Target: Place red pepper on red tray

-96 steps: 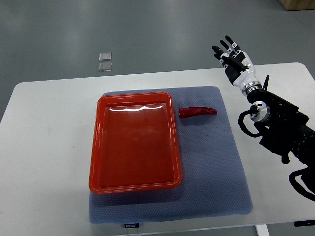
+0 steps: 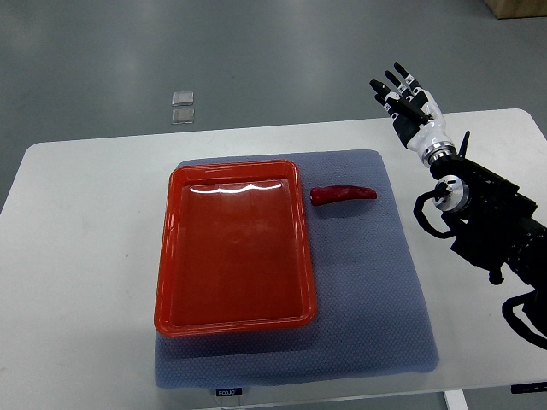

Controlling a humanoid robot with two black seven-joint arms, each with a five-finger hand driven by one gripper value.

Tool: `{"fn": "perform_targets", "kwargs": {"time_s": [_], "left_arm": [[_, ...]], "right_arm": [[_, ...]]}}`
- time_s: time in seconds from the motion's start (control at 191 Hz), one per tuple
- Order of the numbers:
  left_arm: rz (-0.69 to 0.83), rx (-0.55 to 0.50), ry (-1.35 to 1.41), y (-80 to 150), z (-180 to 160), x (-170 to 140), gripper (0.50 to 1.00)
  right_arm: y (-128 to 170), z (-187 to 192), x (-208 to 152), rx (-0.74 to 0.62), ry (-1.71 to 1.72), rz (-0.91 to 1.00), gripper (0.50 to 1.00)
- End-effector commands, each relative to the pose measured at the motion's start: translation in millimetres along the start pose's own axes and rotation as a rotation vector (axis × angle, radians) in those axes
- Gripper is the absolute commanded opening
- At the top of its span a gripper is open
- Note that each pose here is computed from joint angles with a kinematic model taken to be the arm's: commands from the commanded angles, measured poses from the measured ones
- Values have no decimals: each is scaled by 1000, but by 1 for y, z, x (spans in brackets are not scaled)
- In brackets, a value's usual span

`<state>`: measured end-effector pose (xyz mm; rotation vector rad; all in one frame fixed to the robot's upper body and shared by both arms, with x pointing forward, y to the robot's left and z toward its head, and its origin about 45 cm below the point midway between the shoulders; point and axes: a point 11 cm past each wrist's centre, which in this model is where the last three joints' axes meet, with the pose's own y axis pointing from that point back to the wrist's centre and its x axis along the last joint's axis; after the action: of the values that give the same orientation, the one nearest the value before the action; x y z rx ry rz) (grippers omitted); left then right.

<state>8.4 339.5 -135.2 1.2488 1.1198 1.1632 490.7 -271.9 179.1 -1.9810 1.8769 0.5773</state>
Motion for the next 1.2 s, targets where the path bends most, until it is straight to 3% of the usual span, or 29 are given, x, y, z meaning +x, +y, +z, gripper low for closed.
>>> {"fn": "perform_targets", "kwargs": {"time_s": [0.0, 0.821, 1.061, 1.197], "left_arm": [[3, 0, 0, 0, 0, 1, 1000], [0, 0, -2, 0, 0, 0, 1000], [0, 0, -2, 0, 0, 0, 1000], [0, 0, -2, 0, 0, 0, 1000]], "right_arm": [[0, 0, 1, 0, 5, 10, 919], [-9, -7, -8, 3, 46, 68, 919], [-14, 14, -72, -67, 217, -80, 917], [-14, -3, -73, -53, 416, -139, 917]]}}
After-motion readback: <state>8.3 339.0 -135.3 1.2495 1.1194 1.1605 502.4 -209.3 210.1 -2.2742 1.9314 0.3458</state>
